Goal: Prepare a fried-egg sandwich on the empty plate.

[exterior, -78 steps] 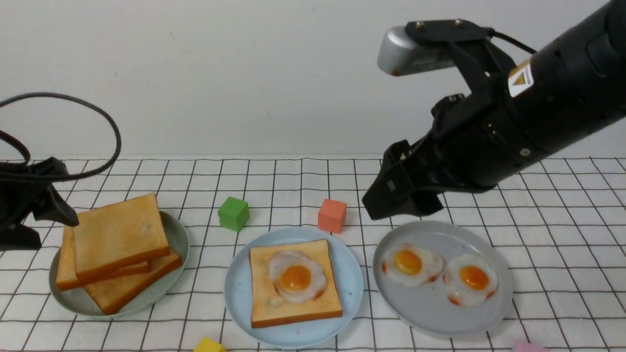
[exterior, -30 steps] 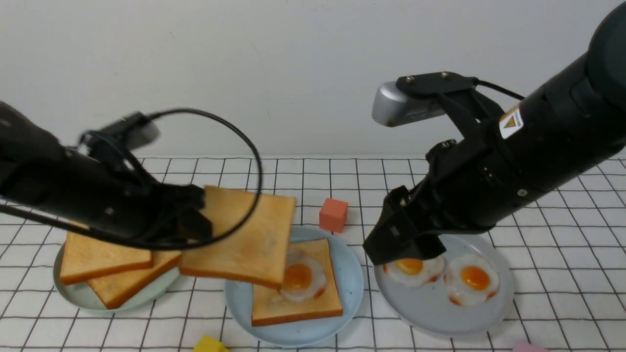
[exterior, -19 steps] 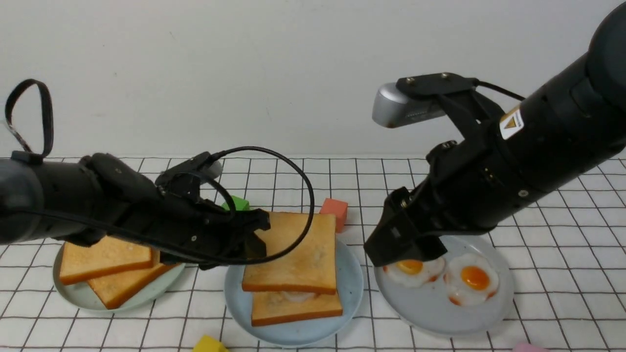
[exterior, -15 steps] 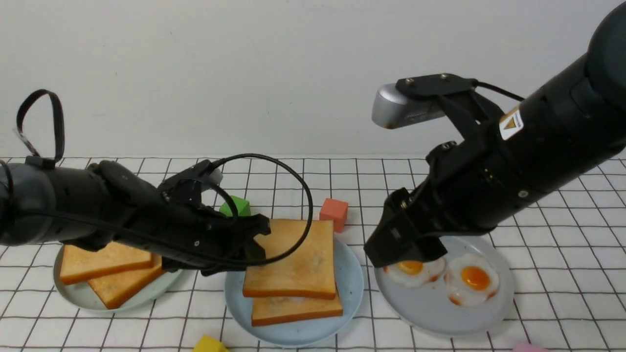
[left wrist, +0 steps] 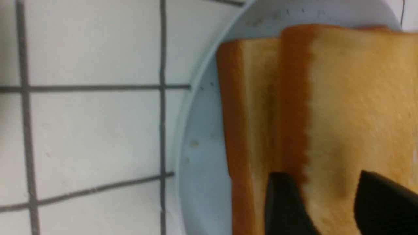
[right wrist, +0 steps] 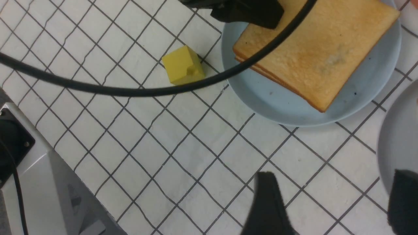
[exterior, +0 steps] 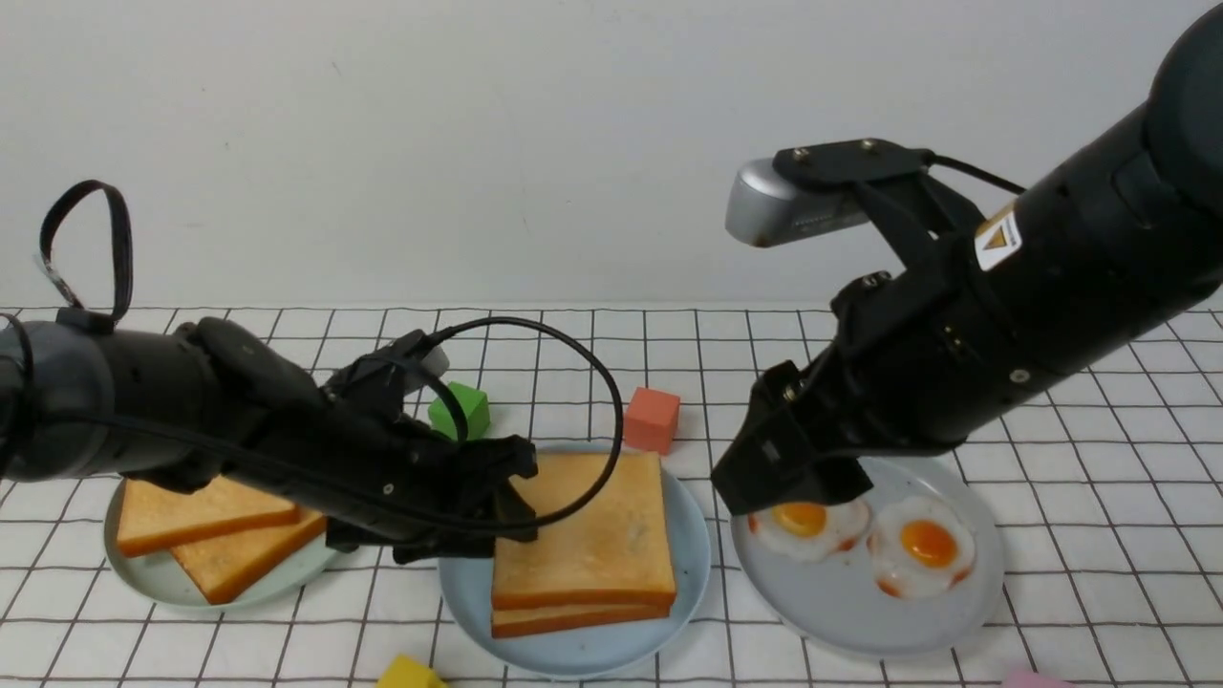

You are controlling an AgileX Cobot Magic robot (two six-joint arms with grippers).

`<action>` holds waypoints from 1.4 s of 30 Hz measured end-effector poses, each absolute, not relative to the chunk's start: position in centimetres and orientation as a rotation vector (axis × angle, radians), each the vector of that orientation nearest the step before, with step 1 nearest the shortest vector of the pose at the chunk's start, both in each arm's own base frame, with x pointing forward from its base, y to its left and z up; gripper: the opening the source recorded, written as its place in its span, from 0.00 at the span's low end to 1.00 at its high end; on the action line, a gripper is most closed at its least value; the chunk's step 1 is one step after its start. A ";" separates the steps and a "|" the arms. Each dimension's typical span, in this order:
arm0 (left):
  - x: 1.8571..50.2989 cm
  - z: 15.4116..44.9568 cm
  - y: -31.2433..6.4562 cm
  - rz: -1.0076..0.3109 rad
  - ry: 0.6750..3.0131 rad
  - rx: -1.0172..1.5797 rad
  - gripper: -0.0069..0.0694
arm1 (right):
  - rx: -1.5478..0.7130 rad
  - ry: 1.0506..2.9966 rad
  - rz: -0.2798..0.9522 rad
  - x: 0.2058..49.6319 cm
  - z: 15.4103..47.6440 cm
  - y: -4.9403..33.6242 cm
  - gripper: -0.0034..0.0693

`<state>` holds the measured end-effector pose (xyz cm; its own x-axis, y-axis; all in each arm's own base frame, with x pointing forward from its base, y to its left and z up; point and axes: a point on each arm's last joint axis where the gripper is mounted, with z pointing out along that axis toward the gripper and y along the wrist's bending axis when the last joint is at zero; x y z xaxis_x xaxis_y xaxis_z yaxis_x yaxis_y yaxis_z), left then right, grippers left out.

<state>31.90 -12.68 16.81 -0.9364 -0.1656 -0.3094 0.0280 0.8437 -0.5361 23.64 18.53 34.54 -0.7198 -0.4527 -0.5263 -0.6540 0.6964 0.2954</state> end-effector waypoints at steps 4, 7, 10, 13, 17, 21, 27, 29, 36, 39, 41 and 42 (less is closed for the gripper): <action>31.1 18.8 -12.4 -0.754 2.654 0.011 0.68 | -0.856 2.459 0.620 23.6 34.9 18.2 0.39; 30.3 21.2 -11.9 -0.693 2.620 0.072 0.73 | -0.808 2.426 0.561 23.4 35.8 17.4 0.12; 29.1 23.4 -11.2 -0.628 2.598 0.139 0.74 | -0.765 2.380 0.472 22.9 37.0 16.3 0.04; 27.2 25.8 -10.6 -0.596 2.593 0.207 0.72 | -0.686 2.318 0.383 21.8 38.3 14.6 0.03; 24.8 28.4 -10.3 -0.637 2.573 0.274 0.59 | -0.612 2.215 0.359 19.0 38.7 12.3 0.03; 21.2 32.2 -9.7 -0.689 2.473 0.337 0.31 | -0.530 2.072 0.412 14.7 37.7 9.6 0.03; 14.2 36.6 -7.7 -0.658 2.315 0.419 0.07 | -0.458 1.816 0.455 8.3 33.6 5.3 0.04; 11.2 37.0 -6.8 -0.642 2.271 0.416 0.07 | -0.434 1.719 0.470 6.6 31.8 4.3 0.04; 4.9 34.1 -4.8 -0.643 2.220 0.339 0.07 | -0.395 1.435 0.471 3.7 27.8 2.3 0.04; 2.8 33.0 -4.4 -0.701 2.174 0.312 0.07 | -0.387 1.411 0.467 3.4 26.8 2.1 0.05; 2.2 33.1 -4.4 -0.723 2.143 0.309 0.07 | -0.390 1.418 0.464 3.4 26.6 2.1 0.05; 1.6 33.2 -4.3 -0.743 2.108 0.307 0.07 | -0.394 1.431 0.460 3.5 26.4 2.1 0.05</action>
<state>1.63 -4.33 33.19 -0.6023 -0.0472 -0.7969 0.4627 0.7928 -0.3967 3.46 2.09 26.35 0.0799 0.0666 -0.9946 -0.5259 0.8504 0.0146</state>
